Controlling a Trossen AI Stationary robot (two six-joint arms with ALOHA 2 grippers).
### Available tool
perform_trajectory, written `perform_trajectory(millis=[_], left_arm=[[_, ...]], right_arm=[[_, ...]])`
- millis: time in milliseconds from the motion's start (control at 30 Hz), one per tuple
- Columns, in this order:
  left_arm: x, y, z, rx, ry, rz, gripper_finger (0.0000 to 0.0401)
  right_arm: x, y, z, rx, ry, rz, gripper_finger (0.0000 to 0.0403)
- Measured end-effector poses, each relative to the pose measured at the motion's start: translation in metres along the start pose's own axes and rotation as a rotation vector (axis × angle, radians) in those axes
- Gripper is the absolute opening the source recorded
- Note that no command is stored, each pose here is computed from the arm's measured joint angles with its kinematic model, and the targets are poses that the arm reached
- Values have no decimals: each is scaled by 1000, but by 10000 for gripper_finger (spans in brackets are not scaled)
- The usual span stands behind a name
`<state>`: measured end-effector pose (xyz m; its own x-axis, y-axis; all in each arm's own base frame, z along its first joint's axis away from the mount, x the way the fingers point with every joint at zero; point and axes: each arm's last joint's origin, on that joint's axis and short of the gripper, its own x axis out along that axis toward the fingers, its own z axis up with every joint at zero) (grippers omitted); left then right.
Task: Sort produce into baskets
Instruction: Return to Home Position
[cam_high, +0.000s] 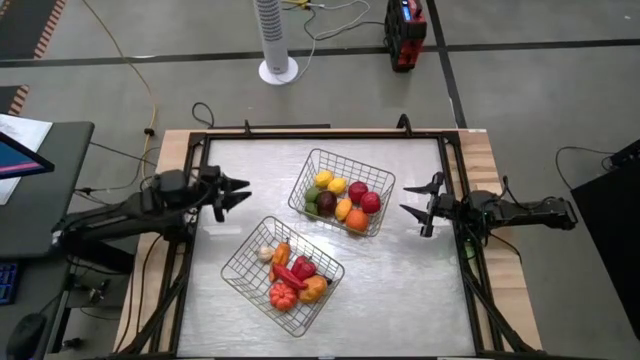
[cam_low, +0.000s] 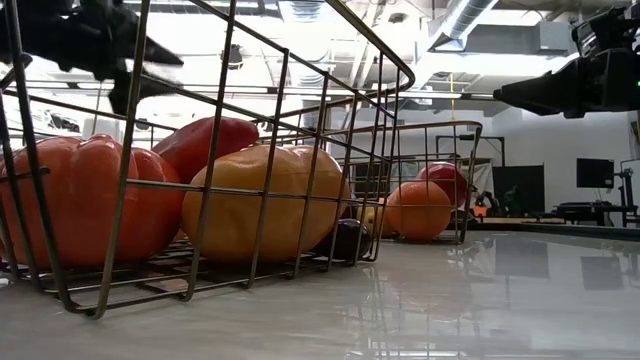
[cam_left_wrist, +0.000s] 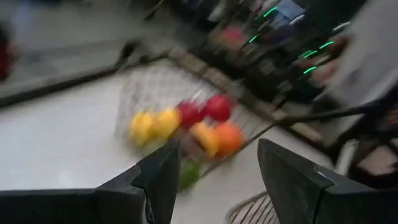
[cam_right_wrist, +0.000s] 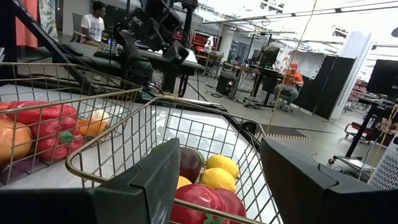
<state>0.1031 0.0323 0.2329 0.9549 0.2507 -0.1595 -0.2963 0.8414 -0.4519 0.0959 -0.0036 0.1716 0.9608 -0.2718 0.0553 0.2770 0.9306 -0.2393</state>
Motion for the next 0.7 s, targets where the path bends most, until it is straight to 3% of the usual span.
perform_trajectory(millis=[100, 267, 400, 600, 700], left_arm=[[7, -1, -10, 60, -106, -99, 201], [13, 4, -28, 74, -182, -74, 201], [15, 7, -40, 88, -166, -65, 201], [18, 11, -58, 82, -162, -153, 201], [17, 9, -58, 146, -165, -173, 201]], right_arm=[[0, 0, 0, 0, 0, 0, 248], [0, 0, 0, 0, 0, 0, 248], [0, 0, 0, 0, 0, 0, 248], [0, 0, 0, 0, 0, 0, 248], [0, 0, 0, 0, 0, 0, 248]])
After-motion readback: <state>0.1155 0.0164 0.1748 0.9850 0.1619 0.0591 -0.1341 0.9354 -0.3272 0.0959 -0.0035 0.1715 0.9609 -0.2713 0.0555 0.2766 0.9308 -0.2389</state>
